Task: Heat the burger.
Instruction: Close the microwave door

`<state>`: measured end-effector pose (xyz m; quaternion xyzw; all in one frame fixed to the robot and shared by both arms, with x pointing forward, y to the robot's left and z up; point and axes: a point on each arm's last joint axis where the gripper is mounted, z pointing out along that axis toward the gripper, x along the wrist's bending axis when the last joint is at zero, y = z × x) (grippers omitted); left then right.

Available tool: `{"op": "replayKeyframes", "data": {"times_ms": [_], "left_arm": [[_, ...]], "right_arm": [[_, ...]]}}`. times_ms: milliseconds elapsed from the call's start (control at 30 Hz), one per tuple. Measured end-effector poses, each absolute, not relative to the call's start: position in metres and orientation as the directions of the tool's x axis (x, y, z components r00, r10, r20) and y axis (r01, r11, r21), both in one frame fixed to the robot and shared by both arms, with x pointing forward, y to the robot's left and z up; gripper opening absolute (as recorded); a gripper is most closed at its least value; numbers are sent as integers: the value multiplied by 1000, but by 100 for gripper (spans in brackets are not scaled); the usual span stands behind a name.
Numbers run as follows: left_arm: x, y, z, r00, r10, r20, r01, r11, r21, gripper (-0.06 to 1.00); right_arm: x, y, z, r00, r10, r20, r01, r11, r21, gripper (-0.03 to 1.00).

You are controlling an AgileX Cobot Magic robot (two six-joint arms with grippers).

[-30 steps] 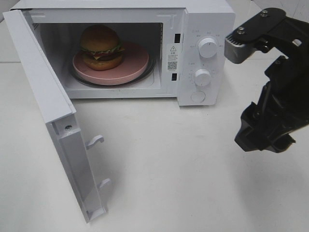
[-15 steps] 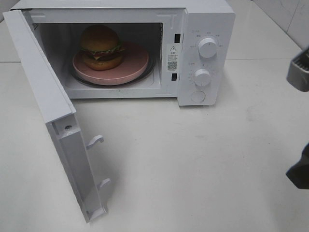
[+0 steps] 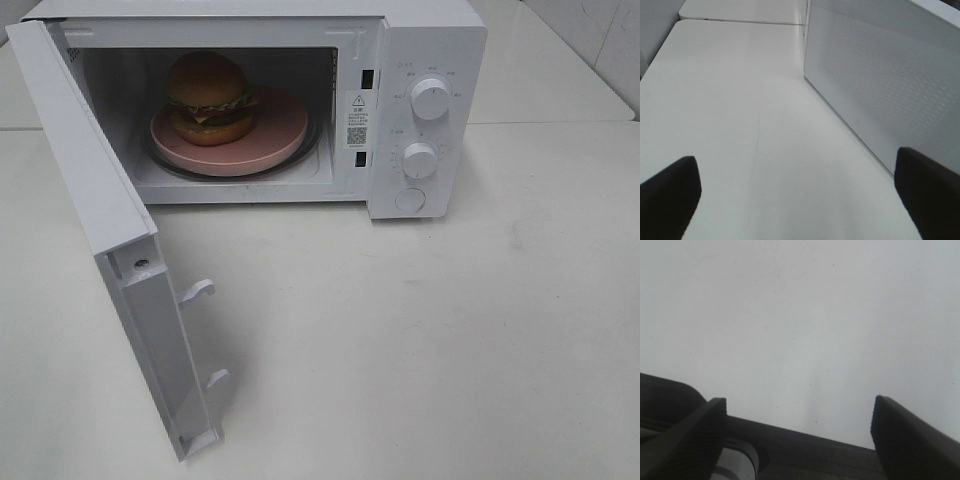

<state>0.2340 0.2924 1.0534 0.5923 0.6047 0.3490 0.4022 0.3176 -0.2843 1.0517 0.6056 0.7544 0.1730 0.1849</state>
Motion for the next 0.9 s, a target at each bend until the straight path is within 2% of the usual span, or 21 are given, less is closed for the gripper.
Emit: {"op": "replayKeyframes", "data": {"times_ms": [200,467,733,900], "left_arm": [[234,292,1053,25,997,-73,436,55,898,99],[234,292,1053,25,997,-73,436,55,898,99],[234,292,1053,25,997,-73,436,55,898,99],[234,292,1053,25,997,-73,436,55,898,99]], "right_arm": [[287,-300,1056,-66,997,-49,773,82,629,77],[254,-307,1063,18,1000,-20,635,4,773,77],[231,-307,1062,10,1000,9,491,-13,871,77],[229,-306,1049,-3,1000,0,506,2,862,77]]}}
